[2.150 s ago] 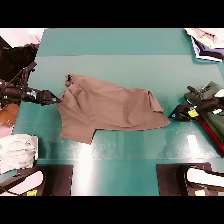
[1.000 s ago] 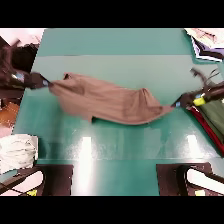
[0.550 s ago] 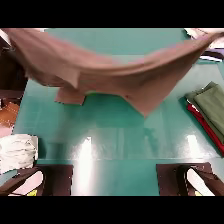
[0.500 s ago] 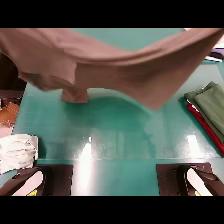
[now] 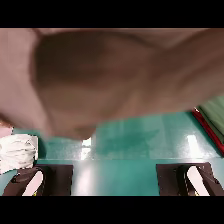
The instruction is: Fold the shirts.
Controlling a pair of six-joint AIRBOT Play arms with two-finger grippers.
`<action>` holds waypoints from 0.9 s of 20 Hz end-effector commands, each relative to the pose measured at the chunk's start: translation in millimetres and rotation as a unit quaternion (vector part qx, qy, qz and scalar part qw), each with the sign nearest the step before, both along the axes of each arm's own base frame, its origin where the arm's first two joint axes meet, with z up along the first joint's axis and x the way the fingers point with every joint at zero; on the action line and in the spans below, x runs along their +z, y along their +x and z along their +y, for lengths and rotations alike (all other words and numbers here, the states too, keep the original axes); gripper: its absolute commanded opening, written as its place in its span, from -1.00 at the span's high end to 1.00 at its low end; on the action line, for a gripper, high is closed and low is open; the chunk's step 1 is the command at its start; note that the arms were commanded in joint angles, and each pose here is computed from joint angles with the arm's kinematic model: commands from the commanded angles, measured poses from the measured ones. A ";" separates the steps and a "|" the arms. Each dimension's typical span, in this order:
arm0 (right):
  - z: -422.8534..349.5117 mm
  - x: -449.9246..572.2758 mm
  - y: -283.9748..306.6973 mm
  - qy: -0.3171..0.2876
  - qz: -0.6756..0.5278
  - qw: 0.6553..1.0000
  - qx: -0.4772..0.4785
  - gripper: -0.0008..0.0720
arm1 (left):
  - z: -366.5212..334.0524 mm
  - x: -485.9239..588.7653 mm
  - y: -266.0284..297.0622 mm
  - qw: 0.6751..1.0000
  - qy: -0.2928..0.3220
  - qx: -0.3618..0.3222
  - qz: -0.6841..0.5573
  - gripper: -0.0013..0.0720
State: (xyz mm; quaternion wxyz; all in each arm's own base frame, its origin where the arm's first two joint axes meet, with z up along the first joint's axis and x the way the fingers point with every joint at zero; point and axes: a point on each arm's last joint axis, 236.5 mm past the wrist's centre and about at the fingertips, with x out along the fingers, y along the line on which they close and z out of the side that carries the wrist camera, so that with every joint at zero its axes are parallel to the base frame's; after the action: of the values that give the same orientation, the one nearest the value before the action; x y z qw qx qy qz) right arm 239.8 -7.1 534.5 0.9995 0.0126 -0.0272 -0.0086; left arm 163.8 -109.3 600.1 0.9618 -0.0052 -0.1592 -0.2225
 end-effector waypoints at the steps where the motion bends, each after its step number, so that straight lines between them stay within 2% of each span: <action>1: -23.6 -52.0 26.8 0.071 0.126 0.989 -0.001 0.95 | 12.4 -63.3 62.0 0.991 0.004 0.004 0.133 0.90; 3: -34.7 -118.1 61.6 0.119 0.245 0.962 0.028 0.95 | 20.2 -138.7 123.9 0.963 0.007 -0.016 0.268 0.90; 5: -42.1 -198.5 94.8 0.137 0.367 0.919 0.036 0.95 | 28.2 -219.3 173.7 0.917 -0.006 -0.036 0.397 0.90; 8: -40.8 -321.3 125.0 0.105 0.540 0.835 0.021 0.95 | 37.9 -338.7 222.5 0.832 -0.031 -0.060 0.551 0.90; 11: -23.5 -400.9 154.4 0.080 0.613 0.785 0.033 0.95 | 37.9 -433.9 246.3 0.762 -0.045 -0.079 0.641 0.89; 12: -19.1 -421.9 167.4 0.080 0.622 0.778 0.038 0.95 | 37.1 -459.8 255.4 0.755 -0.030 -0.087 0.649 0.90; 14: -14.8 -452.9 197.9 0.083 0.616 0.782 0.038 0.95 | 34.8 -493.0 282.5 0.764 -0.008 -0.092 0.639 0.89; 18: -16.1 -482.7 256.2 0.119 0.565 0.817 0.010 0.95 | 55.8 -511.4 354.3 0.818 -0.040 -0.016 0.574 0.89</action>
State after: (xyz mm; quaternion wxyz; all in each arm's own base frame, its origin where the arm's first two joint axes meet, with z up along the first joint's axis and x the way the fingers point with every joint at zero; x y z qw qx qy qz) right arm 456.3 -26.7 80.6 0.8119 0.1115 0.5729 0.0083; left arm 472.1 -68.4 112.1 0.8406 -0.1783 0.4582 -0.2270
